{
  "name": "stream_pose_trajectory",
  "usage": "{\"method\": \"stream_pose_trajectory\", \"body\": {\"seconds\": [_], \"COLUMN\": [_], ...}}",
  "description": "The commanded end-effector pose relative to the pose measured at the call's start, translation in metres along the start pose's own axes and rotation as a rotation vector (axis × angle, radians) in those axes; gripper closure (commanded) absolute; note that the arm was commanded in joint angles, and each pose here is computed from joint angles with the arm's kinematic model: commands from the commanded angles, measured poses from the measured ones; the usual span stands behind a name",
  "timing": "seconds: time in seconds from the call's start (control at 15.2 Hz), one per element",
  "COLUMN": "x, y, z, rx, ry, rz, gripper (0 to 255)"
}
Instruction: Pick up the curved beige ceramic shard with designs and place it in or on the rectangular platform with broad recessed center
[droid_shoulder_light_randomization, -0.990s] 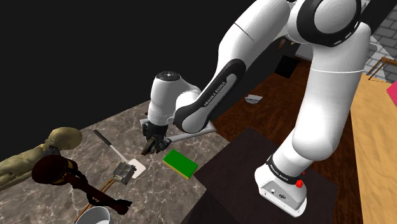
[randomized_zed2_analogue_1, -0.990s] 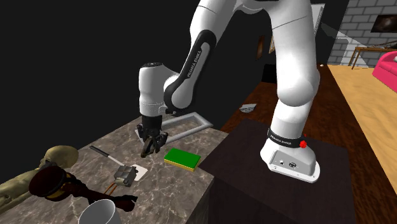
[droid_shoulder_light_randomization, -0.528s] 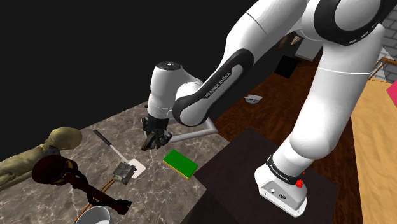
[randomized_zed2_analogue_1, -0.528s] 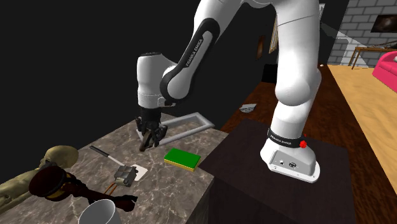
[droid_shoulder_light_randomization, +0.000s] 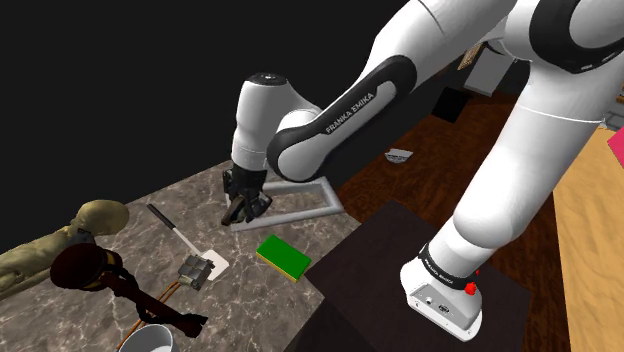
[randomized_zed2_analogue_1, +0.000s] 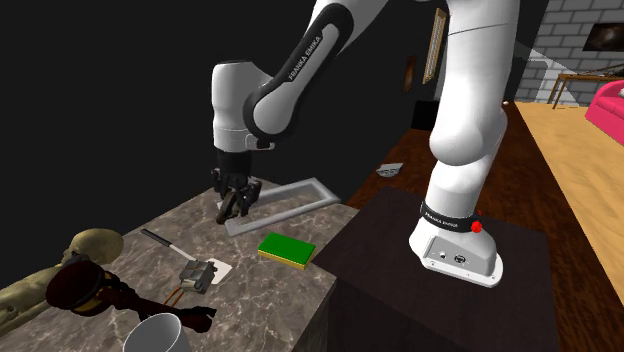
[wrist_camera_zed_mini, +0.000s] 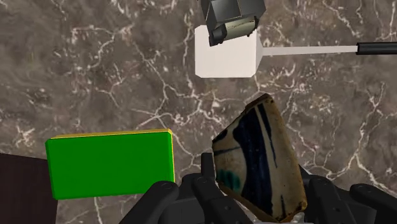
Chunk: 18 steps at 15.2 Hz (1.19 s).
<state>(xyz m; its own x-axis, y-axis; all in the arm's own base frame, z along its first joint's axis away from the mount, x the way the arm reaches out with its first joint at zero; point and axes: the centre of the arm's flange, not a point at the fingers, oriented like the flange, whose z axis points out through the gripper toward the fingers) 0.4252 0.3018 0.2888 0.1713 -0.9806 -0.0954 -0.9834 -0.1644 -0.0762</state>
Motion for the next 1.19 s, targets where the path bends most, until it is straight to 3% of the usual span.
{"method": "stream_pose_trajectory", "body": {"seconds": [0.0, 0.2, 1.12], "x": [-0.002, -0.003, 0.167], "y": [0.000, -0.001, -0.071], "z": [-0.011, -0.023, -0.040], "rx": [-0.001, -0.001, -0.001], "ry": [0.000, 0.000, 0.000], "rz": [0.000, 0.000, 0.000], "gripper": [255, 255, 255]}}
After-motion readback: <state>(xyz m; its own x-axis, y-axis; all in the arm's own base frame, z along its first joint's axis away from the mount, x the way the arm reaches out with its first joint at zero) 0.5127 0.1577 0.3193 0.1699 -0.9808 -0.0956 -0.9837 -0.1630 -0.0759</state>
